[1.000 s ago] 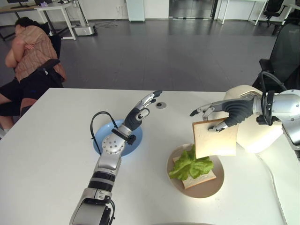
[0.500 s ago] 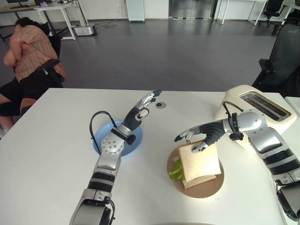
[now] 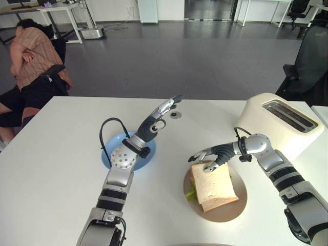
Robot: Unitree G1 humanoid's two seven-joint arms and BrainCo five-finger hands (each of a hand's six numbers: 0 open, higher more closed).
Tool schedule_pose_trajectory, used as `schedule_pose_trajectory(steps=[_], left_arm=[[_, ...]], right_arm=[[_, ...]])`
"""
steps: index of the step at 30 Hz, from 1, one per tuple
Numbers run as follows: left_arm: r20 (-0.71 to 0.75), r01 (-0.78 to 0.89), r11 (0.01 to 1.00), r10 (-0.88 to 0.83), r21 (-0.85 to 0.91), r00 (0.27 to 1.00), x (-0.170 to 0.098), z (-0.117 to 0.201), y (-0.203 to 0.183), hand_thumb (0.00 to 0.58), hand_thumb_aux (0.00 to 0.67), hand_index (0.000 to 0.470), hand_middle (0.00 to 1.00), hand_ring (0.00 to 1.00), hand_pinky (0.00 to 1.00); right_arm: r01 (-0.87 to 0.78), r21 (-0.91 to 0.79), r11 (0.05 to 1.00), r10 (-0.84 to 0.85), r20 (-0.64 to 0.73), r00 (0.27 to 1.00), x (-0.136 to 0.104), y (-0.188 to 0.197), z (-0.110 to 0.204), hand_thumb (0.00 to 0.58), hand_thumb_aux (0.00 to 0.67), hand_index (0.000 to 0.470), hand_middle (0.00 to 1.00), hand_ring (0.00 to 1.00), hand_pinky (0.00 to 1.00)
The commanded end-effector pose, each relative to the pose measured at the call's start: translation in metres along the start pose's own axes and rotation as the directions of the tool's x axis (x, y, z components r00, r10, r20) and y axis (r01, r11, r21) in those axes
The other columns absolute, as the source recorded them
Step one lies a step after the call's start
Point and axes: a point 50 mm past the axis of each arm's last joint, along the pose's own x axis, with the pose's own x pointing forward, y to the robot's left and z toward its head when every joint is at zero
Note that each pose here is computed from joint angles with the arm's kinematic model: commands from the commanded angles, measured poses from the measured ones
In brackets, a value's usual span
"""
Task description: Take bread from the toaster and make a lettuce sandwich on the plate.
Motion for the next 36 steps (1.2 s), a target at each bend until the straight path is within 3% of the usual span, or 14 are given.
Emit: schedule_pose_trajectory(steps=[1, 6, 11, 18, 24, 33, 34, 35, 36], left_arm=[[0.124, 0.247, 0.963, -0.234, -0.105, 0.964, 0.0, 0.027, -0.036, 0.0, 0.0, 0.0, 0.0, 0.0, 0.0], [0.173, 0.595, 0.788, -0.572, -0.156, 0.802, -0.019, 0.045, -0.096, 0.0, 0.0, 0.0, 0.0, 0.0, 0.0], [0.01, 0.71, 0.691, -0.715, -0.135, 0.699, -0.043, 0.01, -0.14, 0.0, 0.0, 0.0, 0.0, 0.0, 0.0], [-0.053, 0.667, 0.745, -0.665, 0.008, 0.745, -0.041, -0.016, -0.139, 0.0, 0.0, 0.0, 0.0, 0.0, 0.0], [-0.077, 0.673, 0.737, -0.669, 0.062, 0.739, -0.048, -0.027, -0.142, 0.0, 0.0, 0.0, 0.0, 0.0, 0.0], [-0.118, 0.722, 0.663, -0.748, -0.198, 0.654, -0.083, -0.04, -0.175, 0.0, 0.0, 0.0, 0.0, 0.0, 0.0], [-0.129, 0.715, 0.659, -0.75, -0.231, 0.649, -0.086, -0.042, -0.176, 0.0, 0.0, 0.0, 0.0, 0.0, 0.0], [-0.133, 0.712, 0.657, -0.751, -0.248, 0.646, -0.087, -0.043, -0.175, 0.0, 0.0, 0.0, 0.0, 0.0, 0.0], [-0.135, 0.714, 0.651, -0.756, -0.257, 0.641, -0.088, -0.044, -0.174, 0.0, 0.0, 0.0, 0.0, 0.0, 0.0]], right_arm=[[-0.022, 0.011, 1.0, 0.022, -0.023, 0.999, 0.008, 0.006, -0.01, 0.58, 0.67, 0.47, 0.0, 0.0, 0.0], [0.007, 0.01, 1.0, -0.007, -0.023, 1.0, 0.012, 0.006, -0.017, 0.58, 0.67, 0.47, 0.0, 0.0, 0.0], [0.037, 0.012, 0.999, -0.036, -0.021, 0.999, 0.011, 0.006, -0.021, 0.58, 0.67, 0.47, 0.0, 0.0, 0.0], [0.033, 0.024, 0.999, -0.033, -0.003, 0.999, 0.011, 0.008, -0.021, 0.58, 0.67, 0.47, 0.0, 0.0, 0.0], [0.021, 0.032, 0.999, -0.021, 0.003, 1.0, 0.009, 0.009, -0.02, 0.58, 0.67, 0.47, 0.0, 0.0, 0.0], [0.055, 0.005, 0.998, -0.055, -0.013, 0.998, 0.002, 0.001, -0.015, 0.58, 0.67, 0.47, 0.0, 0.0, 0.0], [0.125, -0.032, 0.992, -0.126, -0.004, 0.992, -0.001, -0.008, -0.009, 0.516, 0.447, 0.313, 0.0, 0.0, 0.0], [0.243, -0.082, 0.967, -0.243, 0.016, 0.97, -0.005, -0.023, -0.002, 0.209, 0.134, 0.094, 0.0, 0.0, 0.0], [0.376, -0.134, 0.917, -0.372, 0.051, 0.927, -0.012, -0.041, 0.008, 0.0, 0.0, 0.0, 0.0, 0.0, 0.0]])
